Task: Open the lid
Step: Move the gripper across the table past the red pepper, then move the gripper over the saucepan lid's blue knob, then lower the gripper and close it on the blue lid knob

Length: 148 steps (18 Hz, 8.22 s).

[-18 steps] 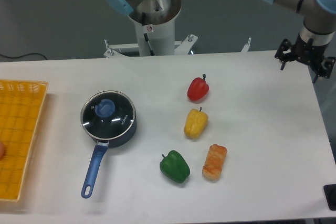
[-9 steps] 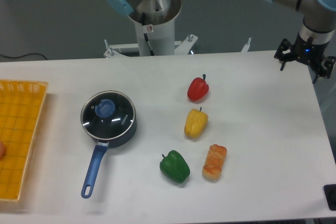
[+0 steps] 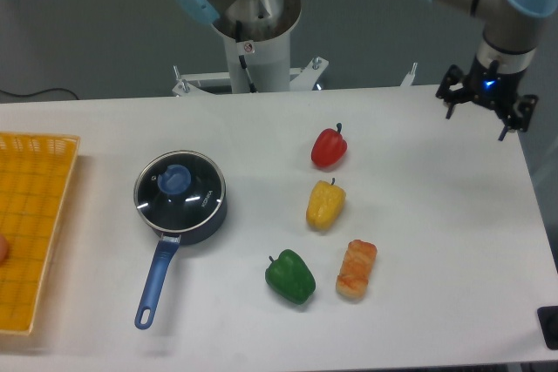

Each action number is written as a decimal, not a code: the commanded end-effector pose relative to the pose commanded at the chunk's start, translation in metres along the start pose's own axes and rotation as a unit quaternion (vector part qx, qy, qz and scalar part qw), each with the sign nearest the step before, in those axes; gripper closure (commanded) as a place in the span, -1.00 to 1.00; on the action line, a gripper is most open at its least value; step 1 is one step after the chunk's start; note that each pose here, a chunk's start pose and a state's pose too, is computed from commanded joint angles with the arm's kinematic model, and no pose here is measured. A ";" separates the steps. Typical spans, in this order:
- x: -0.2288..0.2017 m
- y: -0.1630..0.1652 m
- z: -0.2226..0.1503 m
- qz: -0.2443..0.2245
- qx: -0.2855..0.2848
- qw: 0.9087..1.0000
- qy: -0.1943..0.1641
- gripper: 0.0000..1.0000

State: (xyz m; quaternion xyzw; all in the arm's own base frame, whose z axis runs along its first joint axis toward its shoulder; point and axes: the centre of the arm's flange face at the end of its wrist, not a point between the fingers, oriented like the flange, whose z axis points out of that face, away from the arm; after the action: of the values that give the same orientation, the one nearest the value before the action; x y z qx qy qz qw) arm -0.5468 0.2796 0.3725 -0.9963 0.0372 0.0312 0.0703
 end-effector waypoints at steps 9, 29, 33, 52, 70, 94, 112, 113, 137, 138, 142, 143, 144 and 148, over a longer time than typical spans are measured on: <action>0.082 -0.080 -0.010 -0.021 -0.015 0.999 0.029 -1.00; 0.133 -0.150 0.004 -0.059 -0.071 0.996 0.016 -1.00; 0.148 -0.164 0.004 -0.054 -0.070 0.996 0.017 -1.00; 0.200 -0.216 0.010 -0.020 -0.089 0.996 0.003 -1.00; 0.205 -0.238 0.002 -0.019 -0.082 0.996 -0.013 -1.00; 0.351 -0.279 0.031 -0.046 -0.055 0.997 -0.016 -1.00; 0.395 -0.285 0.055 -0.018 -0.069 0.997 -0.026 -1.00; 0.395 -0.285 0.055 -0.018 -0.069 0.997 -0.026 -1.00; 0.384 -0.292 0.093 -0.021 -0.082 0.996 -0.014 -1.00; 0.384 -0.292 0.094 -0.021 -0.083 0.996 -0.013 -1.00; 0.383 -0.291 0.097 -0.022 -0.085 0.996 -0.012 -1.00; 0.383 -0.292 0.099 -0.022 -0.086 0.996 -0.010 -1.00; 0.383 -0.292 0.099 -0.022 -0.086 0.996 -0.010 -1.00; 0.382 -0.292 0.103 -0.023 -0.086 0.996 -0.008 -1.00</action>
State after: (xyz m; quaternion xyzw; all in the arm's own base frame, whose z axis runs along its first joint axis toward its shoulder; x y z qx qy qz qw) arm -0.1496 0.5555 0.2852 -0.9990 0.0112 0.0407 -0.0149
